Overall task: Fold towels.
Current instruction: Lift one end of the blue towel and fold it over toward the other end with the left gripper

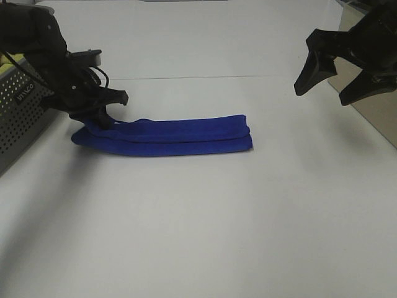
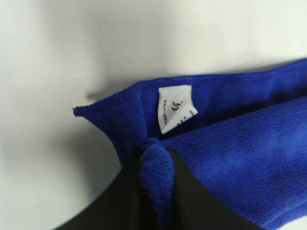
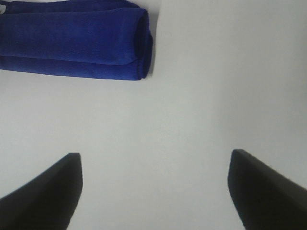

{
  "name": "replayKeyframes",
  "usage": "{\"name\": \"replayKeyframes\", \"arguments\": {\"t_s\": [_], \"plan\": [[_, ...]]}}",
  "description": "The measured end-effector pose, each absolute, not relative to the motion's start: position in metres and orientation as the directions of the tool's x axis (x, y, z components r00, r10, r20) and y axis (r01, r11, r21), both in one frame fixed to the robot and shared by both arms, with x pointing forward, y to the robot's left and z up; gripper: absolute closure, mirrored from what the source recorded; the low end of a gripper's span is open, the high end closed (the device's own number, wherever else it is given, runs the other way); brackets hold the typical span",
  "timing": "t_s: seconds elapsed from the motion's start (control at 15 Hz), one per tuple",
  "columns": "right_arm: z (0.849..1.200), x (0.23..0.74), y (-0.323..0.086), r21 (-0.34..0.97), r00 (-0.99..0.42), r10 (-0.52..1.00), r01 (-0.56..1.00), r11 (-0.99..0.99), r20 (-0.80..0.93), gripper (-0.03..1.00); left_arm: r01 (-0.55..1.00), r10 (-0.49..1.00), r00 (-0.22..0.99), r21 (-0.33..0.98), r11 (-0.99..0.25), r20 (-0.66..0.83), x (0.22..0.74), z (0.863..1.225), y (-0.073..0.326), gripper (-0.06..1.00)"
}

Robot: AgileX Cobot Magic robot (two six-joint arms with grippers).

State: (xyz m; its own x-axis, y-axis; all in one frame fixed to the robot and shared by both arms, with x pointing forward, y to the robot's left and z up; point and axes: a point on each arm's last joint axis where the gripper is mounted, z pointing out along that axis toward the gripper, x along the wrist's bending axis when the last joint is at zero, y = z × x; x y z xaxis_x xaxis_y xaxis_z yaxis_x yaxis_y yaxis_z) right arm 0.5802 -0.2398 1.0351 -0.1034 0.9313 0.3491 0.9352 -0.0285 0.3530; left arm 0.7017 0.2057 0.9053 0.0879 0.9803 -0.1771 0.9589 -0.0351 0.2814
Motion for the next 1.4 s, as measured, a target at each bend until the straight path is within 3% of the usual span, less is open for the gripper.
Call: {"name": "replayKeyframes", "arguments": {"t_s": [0.27,0.47,0.6,0.8,0.93,1.0,1.07,1.27,1.4], "plan": [[1.035,0.58,-0.24,0.353,-0.103,0.931,0.935,-0.029,0.35,0.19,0.956,0.987,0.117,0.281,-0.082,-0.111,0.704,0.981,0.203,0.84],[1.035,0.58,-0.24,0.353,-0.102,0.93,0.935,-0.031,0.353,0.19,0.94,0.963,0.195,0.315,-0.13,-0.185,0.698,1.017,0.154,0.84],[1.035,0.58,-0.24,0.353,-0.102,0.93,0.935,-0.031,0.353,0.19,0.935,0.945,0.218,0.328,-0.131,-0.243,0.689,1.022,0.118,0.84],[1.035,0.58,-0.239,0.352,-0.1,0.929,0.935,-0.034,0.357,0.19,0.954,0.946,0.154,0.294,-0.067,-0.284,0.69,0.989,0.086,0.84],[1.036,0.58,-0.239,0.352,-0.099,0.927,0.935,-0.037,0.362,0.19,0.964,0.935,0.108,0.267,-0.015,-0.339,0.693,0.966,0.072,0.74],[1.036,0.58,-0.239,0.351,-0.097,0.926,0.935,-0.041,0.366,0.19,0.965,0.903,0.077,0.261,0.039,-0.422,0.695,0.959,0.061,0.55],[1.036,0.58,-0.238,0.351,-0.096,0.925,0.936,-0.043,0.369,0.19,0.961,0.871,0.064,0.266,0.078,-0.487,0.695,0.96,0.052,0.48],[1.037,0.58,-0.237,0.348,-0.09,0.918,0.936,-0.056,0.387,0.19,0.953,0.798,0.06,0.273,0.134,-0.599,0.695,0.968,0.037,0.35],[1.038,0.581,-0.235,0.357,-0.11,0.907,0.933,-0.047,0.406,0.19,0.946,0.793,0.058,0.288,0.15,-0.606,0.699,0.971,0.041,0.31]]}}
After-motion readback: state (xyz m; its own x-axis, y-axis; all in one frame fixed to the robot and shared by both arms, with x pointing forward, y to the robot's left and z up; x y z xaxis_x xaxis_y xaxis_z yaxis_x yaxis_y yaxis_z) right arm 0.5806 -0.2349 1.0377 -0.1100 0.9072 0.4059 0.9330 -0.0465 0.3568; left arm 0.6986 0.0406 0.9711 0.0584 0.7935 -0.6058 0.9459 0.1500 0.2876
